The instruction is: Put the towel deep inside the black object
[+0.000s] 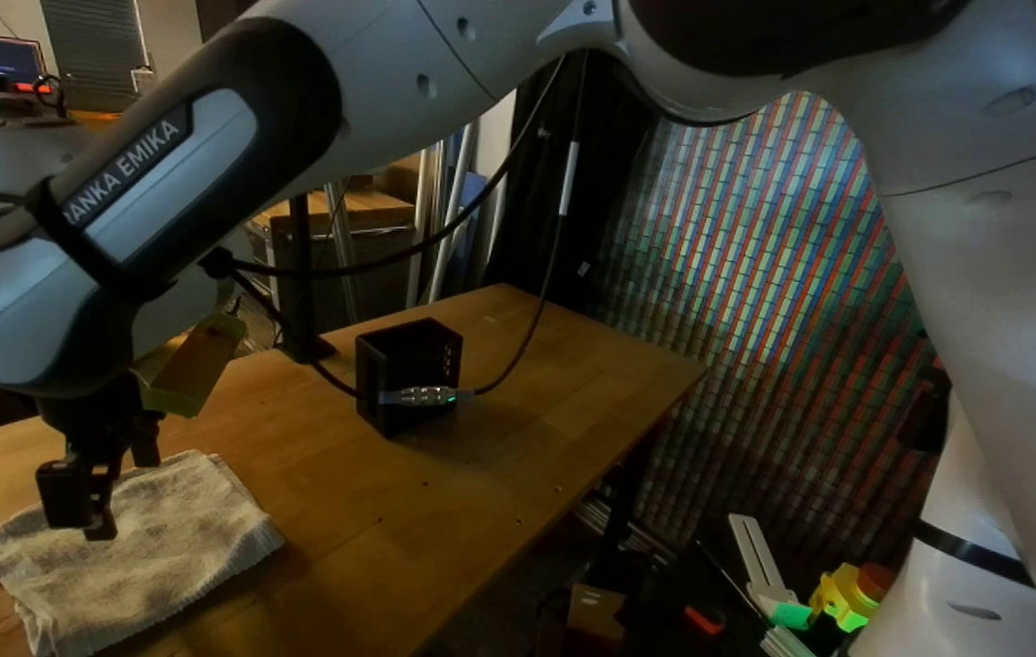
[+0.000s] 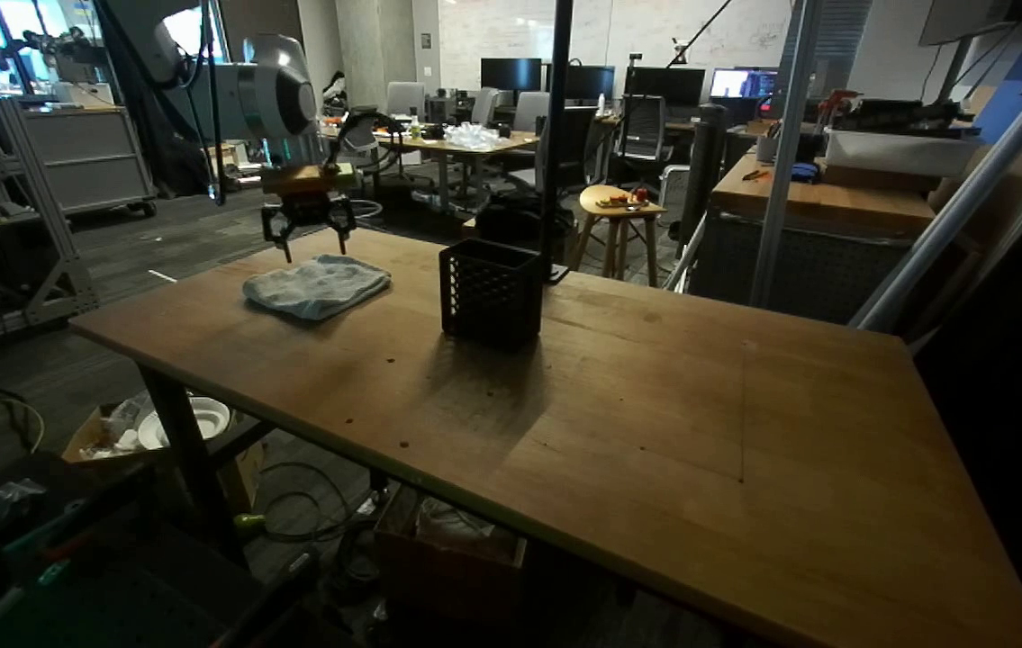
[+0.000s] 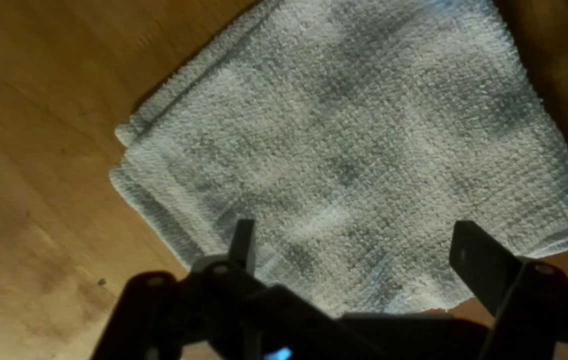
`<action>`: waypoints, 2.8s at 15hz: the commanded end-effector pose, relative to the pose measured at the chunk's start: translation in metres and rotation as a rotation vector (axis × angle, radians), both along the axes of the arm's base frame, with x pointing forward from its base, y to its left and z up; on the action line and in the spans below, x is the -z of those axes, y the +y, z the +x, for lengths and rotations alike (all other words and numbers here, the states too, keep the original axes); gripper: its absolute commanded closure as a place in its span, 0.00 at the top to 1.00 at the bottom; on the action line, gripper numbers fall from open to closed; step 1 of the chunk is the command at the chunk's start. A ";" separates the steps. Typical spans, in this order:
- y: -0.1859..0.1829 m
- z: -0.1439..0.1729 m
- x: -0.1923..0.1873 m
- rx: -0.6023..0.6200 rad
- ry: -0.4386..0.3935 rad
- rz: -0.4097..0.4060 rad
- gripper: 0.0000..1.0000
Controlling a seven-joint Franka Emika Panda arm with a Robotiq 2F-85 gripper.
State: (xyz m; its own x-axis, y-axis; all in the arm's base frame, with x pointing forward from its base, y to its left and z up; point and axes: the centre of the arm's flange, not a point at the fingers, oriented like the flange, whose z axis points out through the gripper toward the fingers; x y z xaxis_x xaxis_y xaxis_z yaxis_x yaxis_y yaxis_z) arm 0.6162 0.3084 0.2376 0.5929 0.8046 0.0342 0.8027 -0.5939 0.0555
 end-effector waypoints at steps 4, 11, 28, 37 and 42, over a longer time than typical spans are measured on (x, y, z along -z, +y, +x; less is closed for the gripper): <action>0.007 0.022 0.041 -0.057 0.094 0.041 1.00; 0.004 0.026 0.065 -0.071 0.187 0.034 0.73; -0.057 0.026 -0.075 0.230 0.032 -0.053 0.04; -0.149 0.007 -0.162 0.685 -0.021 -0.173 0.04; -0.199 -0.006 -0.168 0.804 -0.022 -0.249 0.04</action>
